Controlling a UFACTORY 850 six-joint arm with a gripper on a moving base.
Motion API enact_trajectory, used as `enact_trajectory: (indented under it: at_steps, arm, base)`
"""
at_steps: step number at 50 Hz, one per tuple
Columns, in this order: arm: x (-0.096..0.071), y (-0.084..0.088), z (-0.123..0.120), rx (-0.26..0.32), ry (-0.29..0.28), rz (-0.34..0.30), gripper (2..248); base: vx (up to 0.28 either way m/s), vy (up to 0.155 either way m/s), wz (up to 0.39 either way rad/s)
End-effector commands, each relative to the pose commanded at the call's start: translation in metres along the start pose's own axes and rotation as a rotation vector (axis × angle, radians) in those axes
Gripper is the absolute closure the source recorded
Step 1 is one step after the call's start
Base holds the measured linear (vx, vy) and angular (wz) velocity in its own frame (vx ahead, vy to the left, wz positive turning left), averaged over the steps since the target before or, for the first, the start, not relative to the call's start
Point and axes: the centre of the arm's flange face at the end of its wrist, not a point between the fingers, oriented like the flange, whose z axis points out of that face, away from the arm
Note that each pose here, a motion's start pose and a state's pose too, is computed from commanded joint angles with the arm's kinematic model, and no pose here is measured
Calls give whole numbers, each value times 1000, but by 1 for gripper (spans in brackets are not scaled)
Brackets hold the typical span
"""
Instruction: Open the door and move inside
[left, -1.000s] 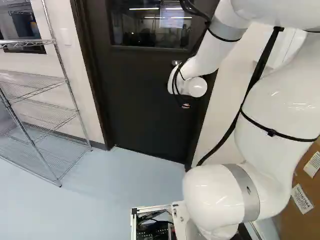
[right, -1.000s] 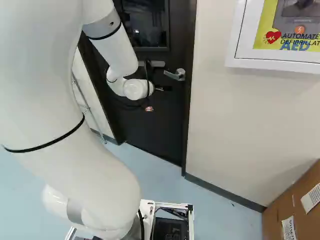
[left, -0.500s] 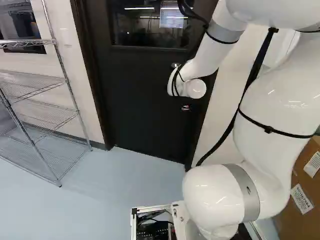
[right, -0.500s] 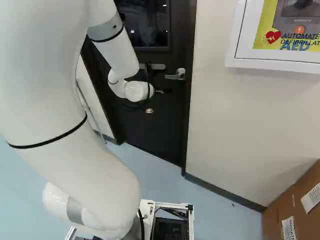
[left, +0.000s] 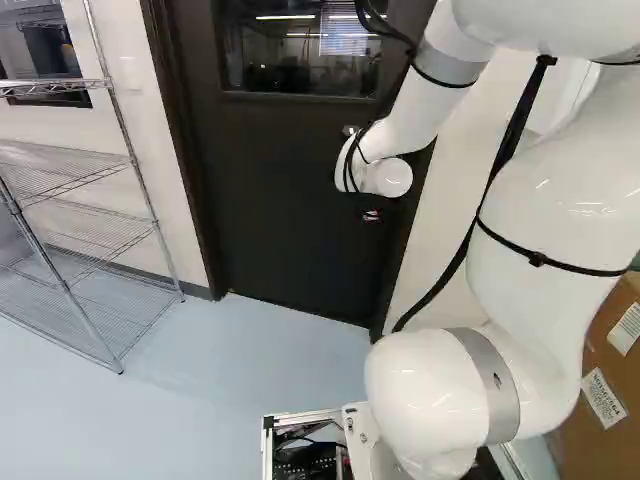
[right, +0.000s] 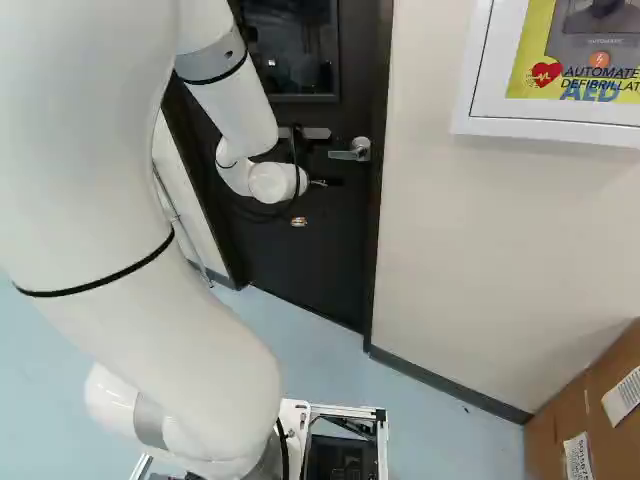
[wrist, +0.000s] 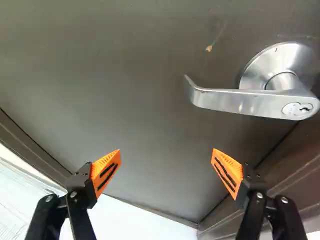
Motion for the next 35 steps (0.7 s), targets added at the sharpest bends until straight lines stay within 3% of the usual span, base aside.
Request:
enact_trajectory:
  at_steps: [17,35]
  arm:
    - [1,0,3,0,0,0,3]
    - [11,0,30,-2,7,1,3]
  base:
    - [0,0,0]
    - [0,0,0]
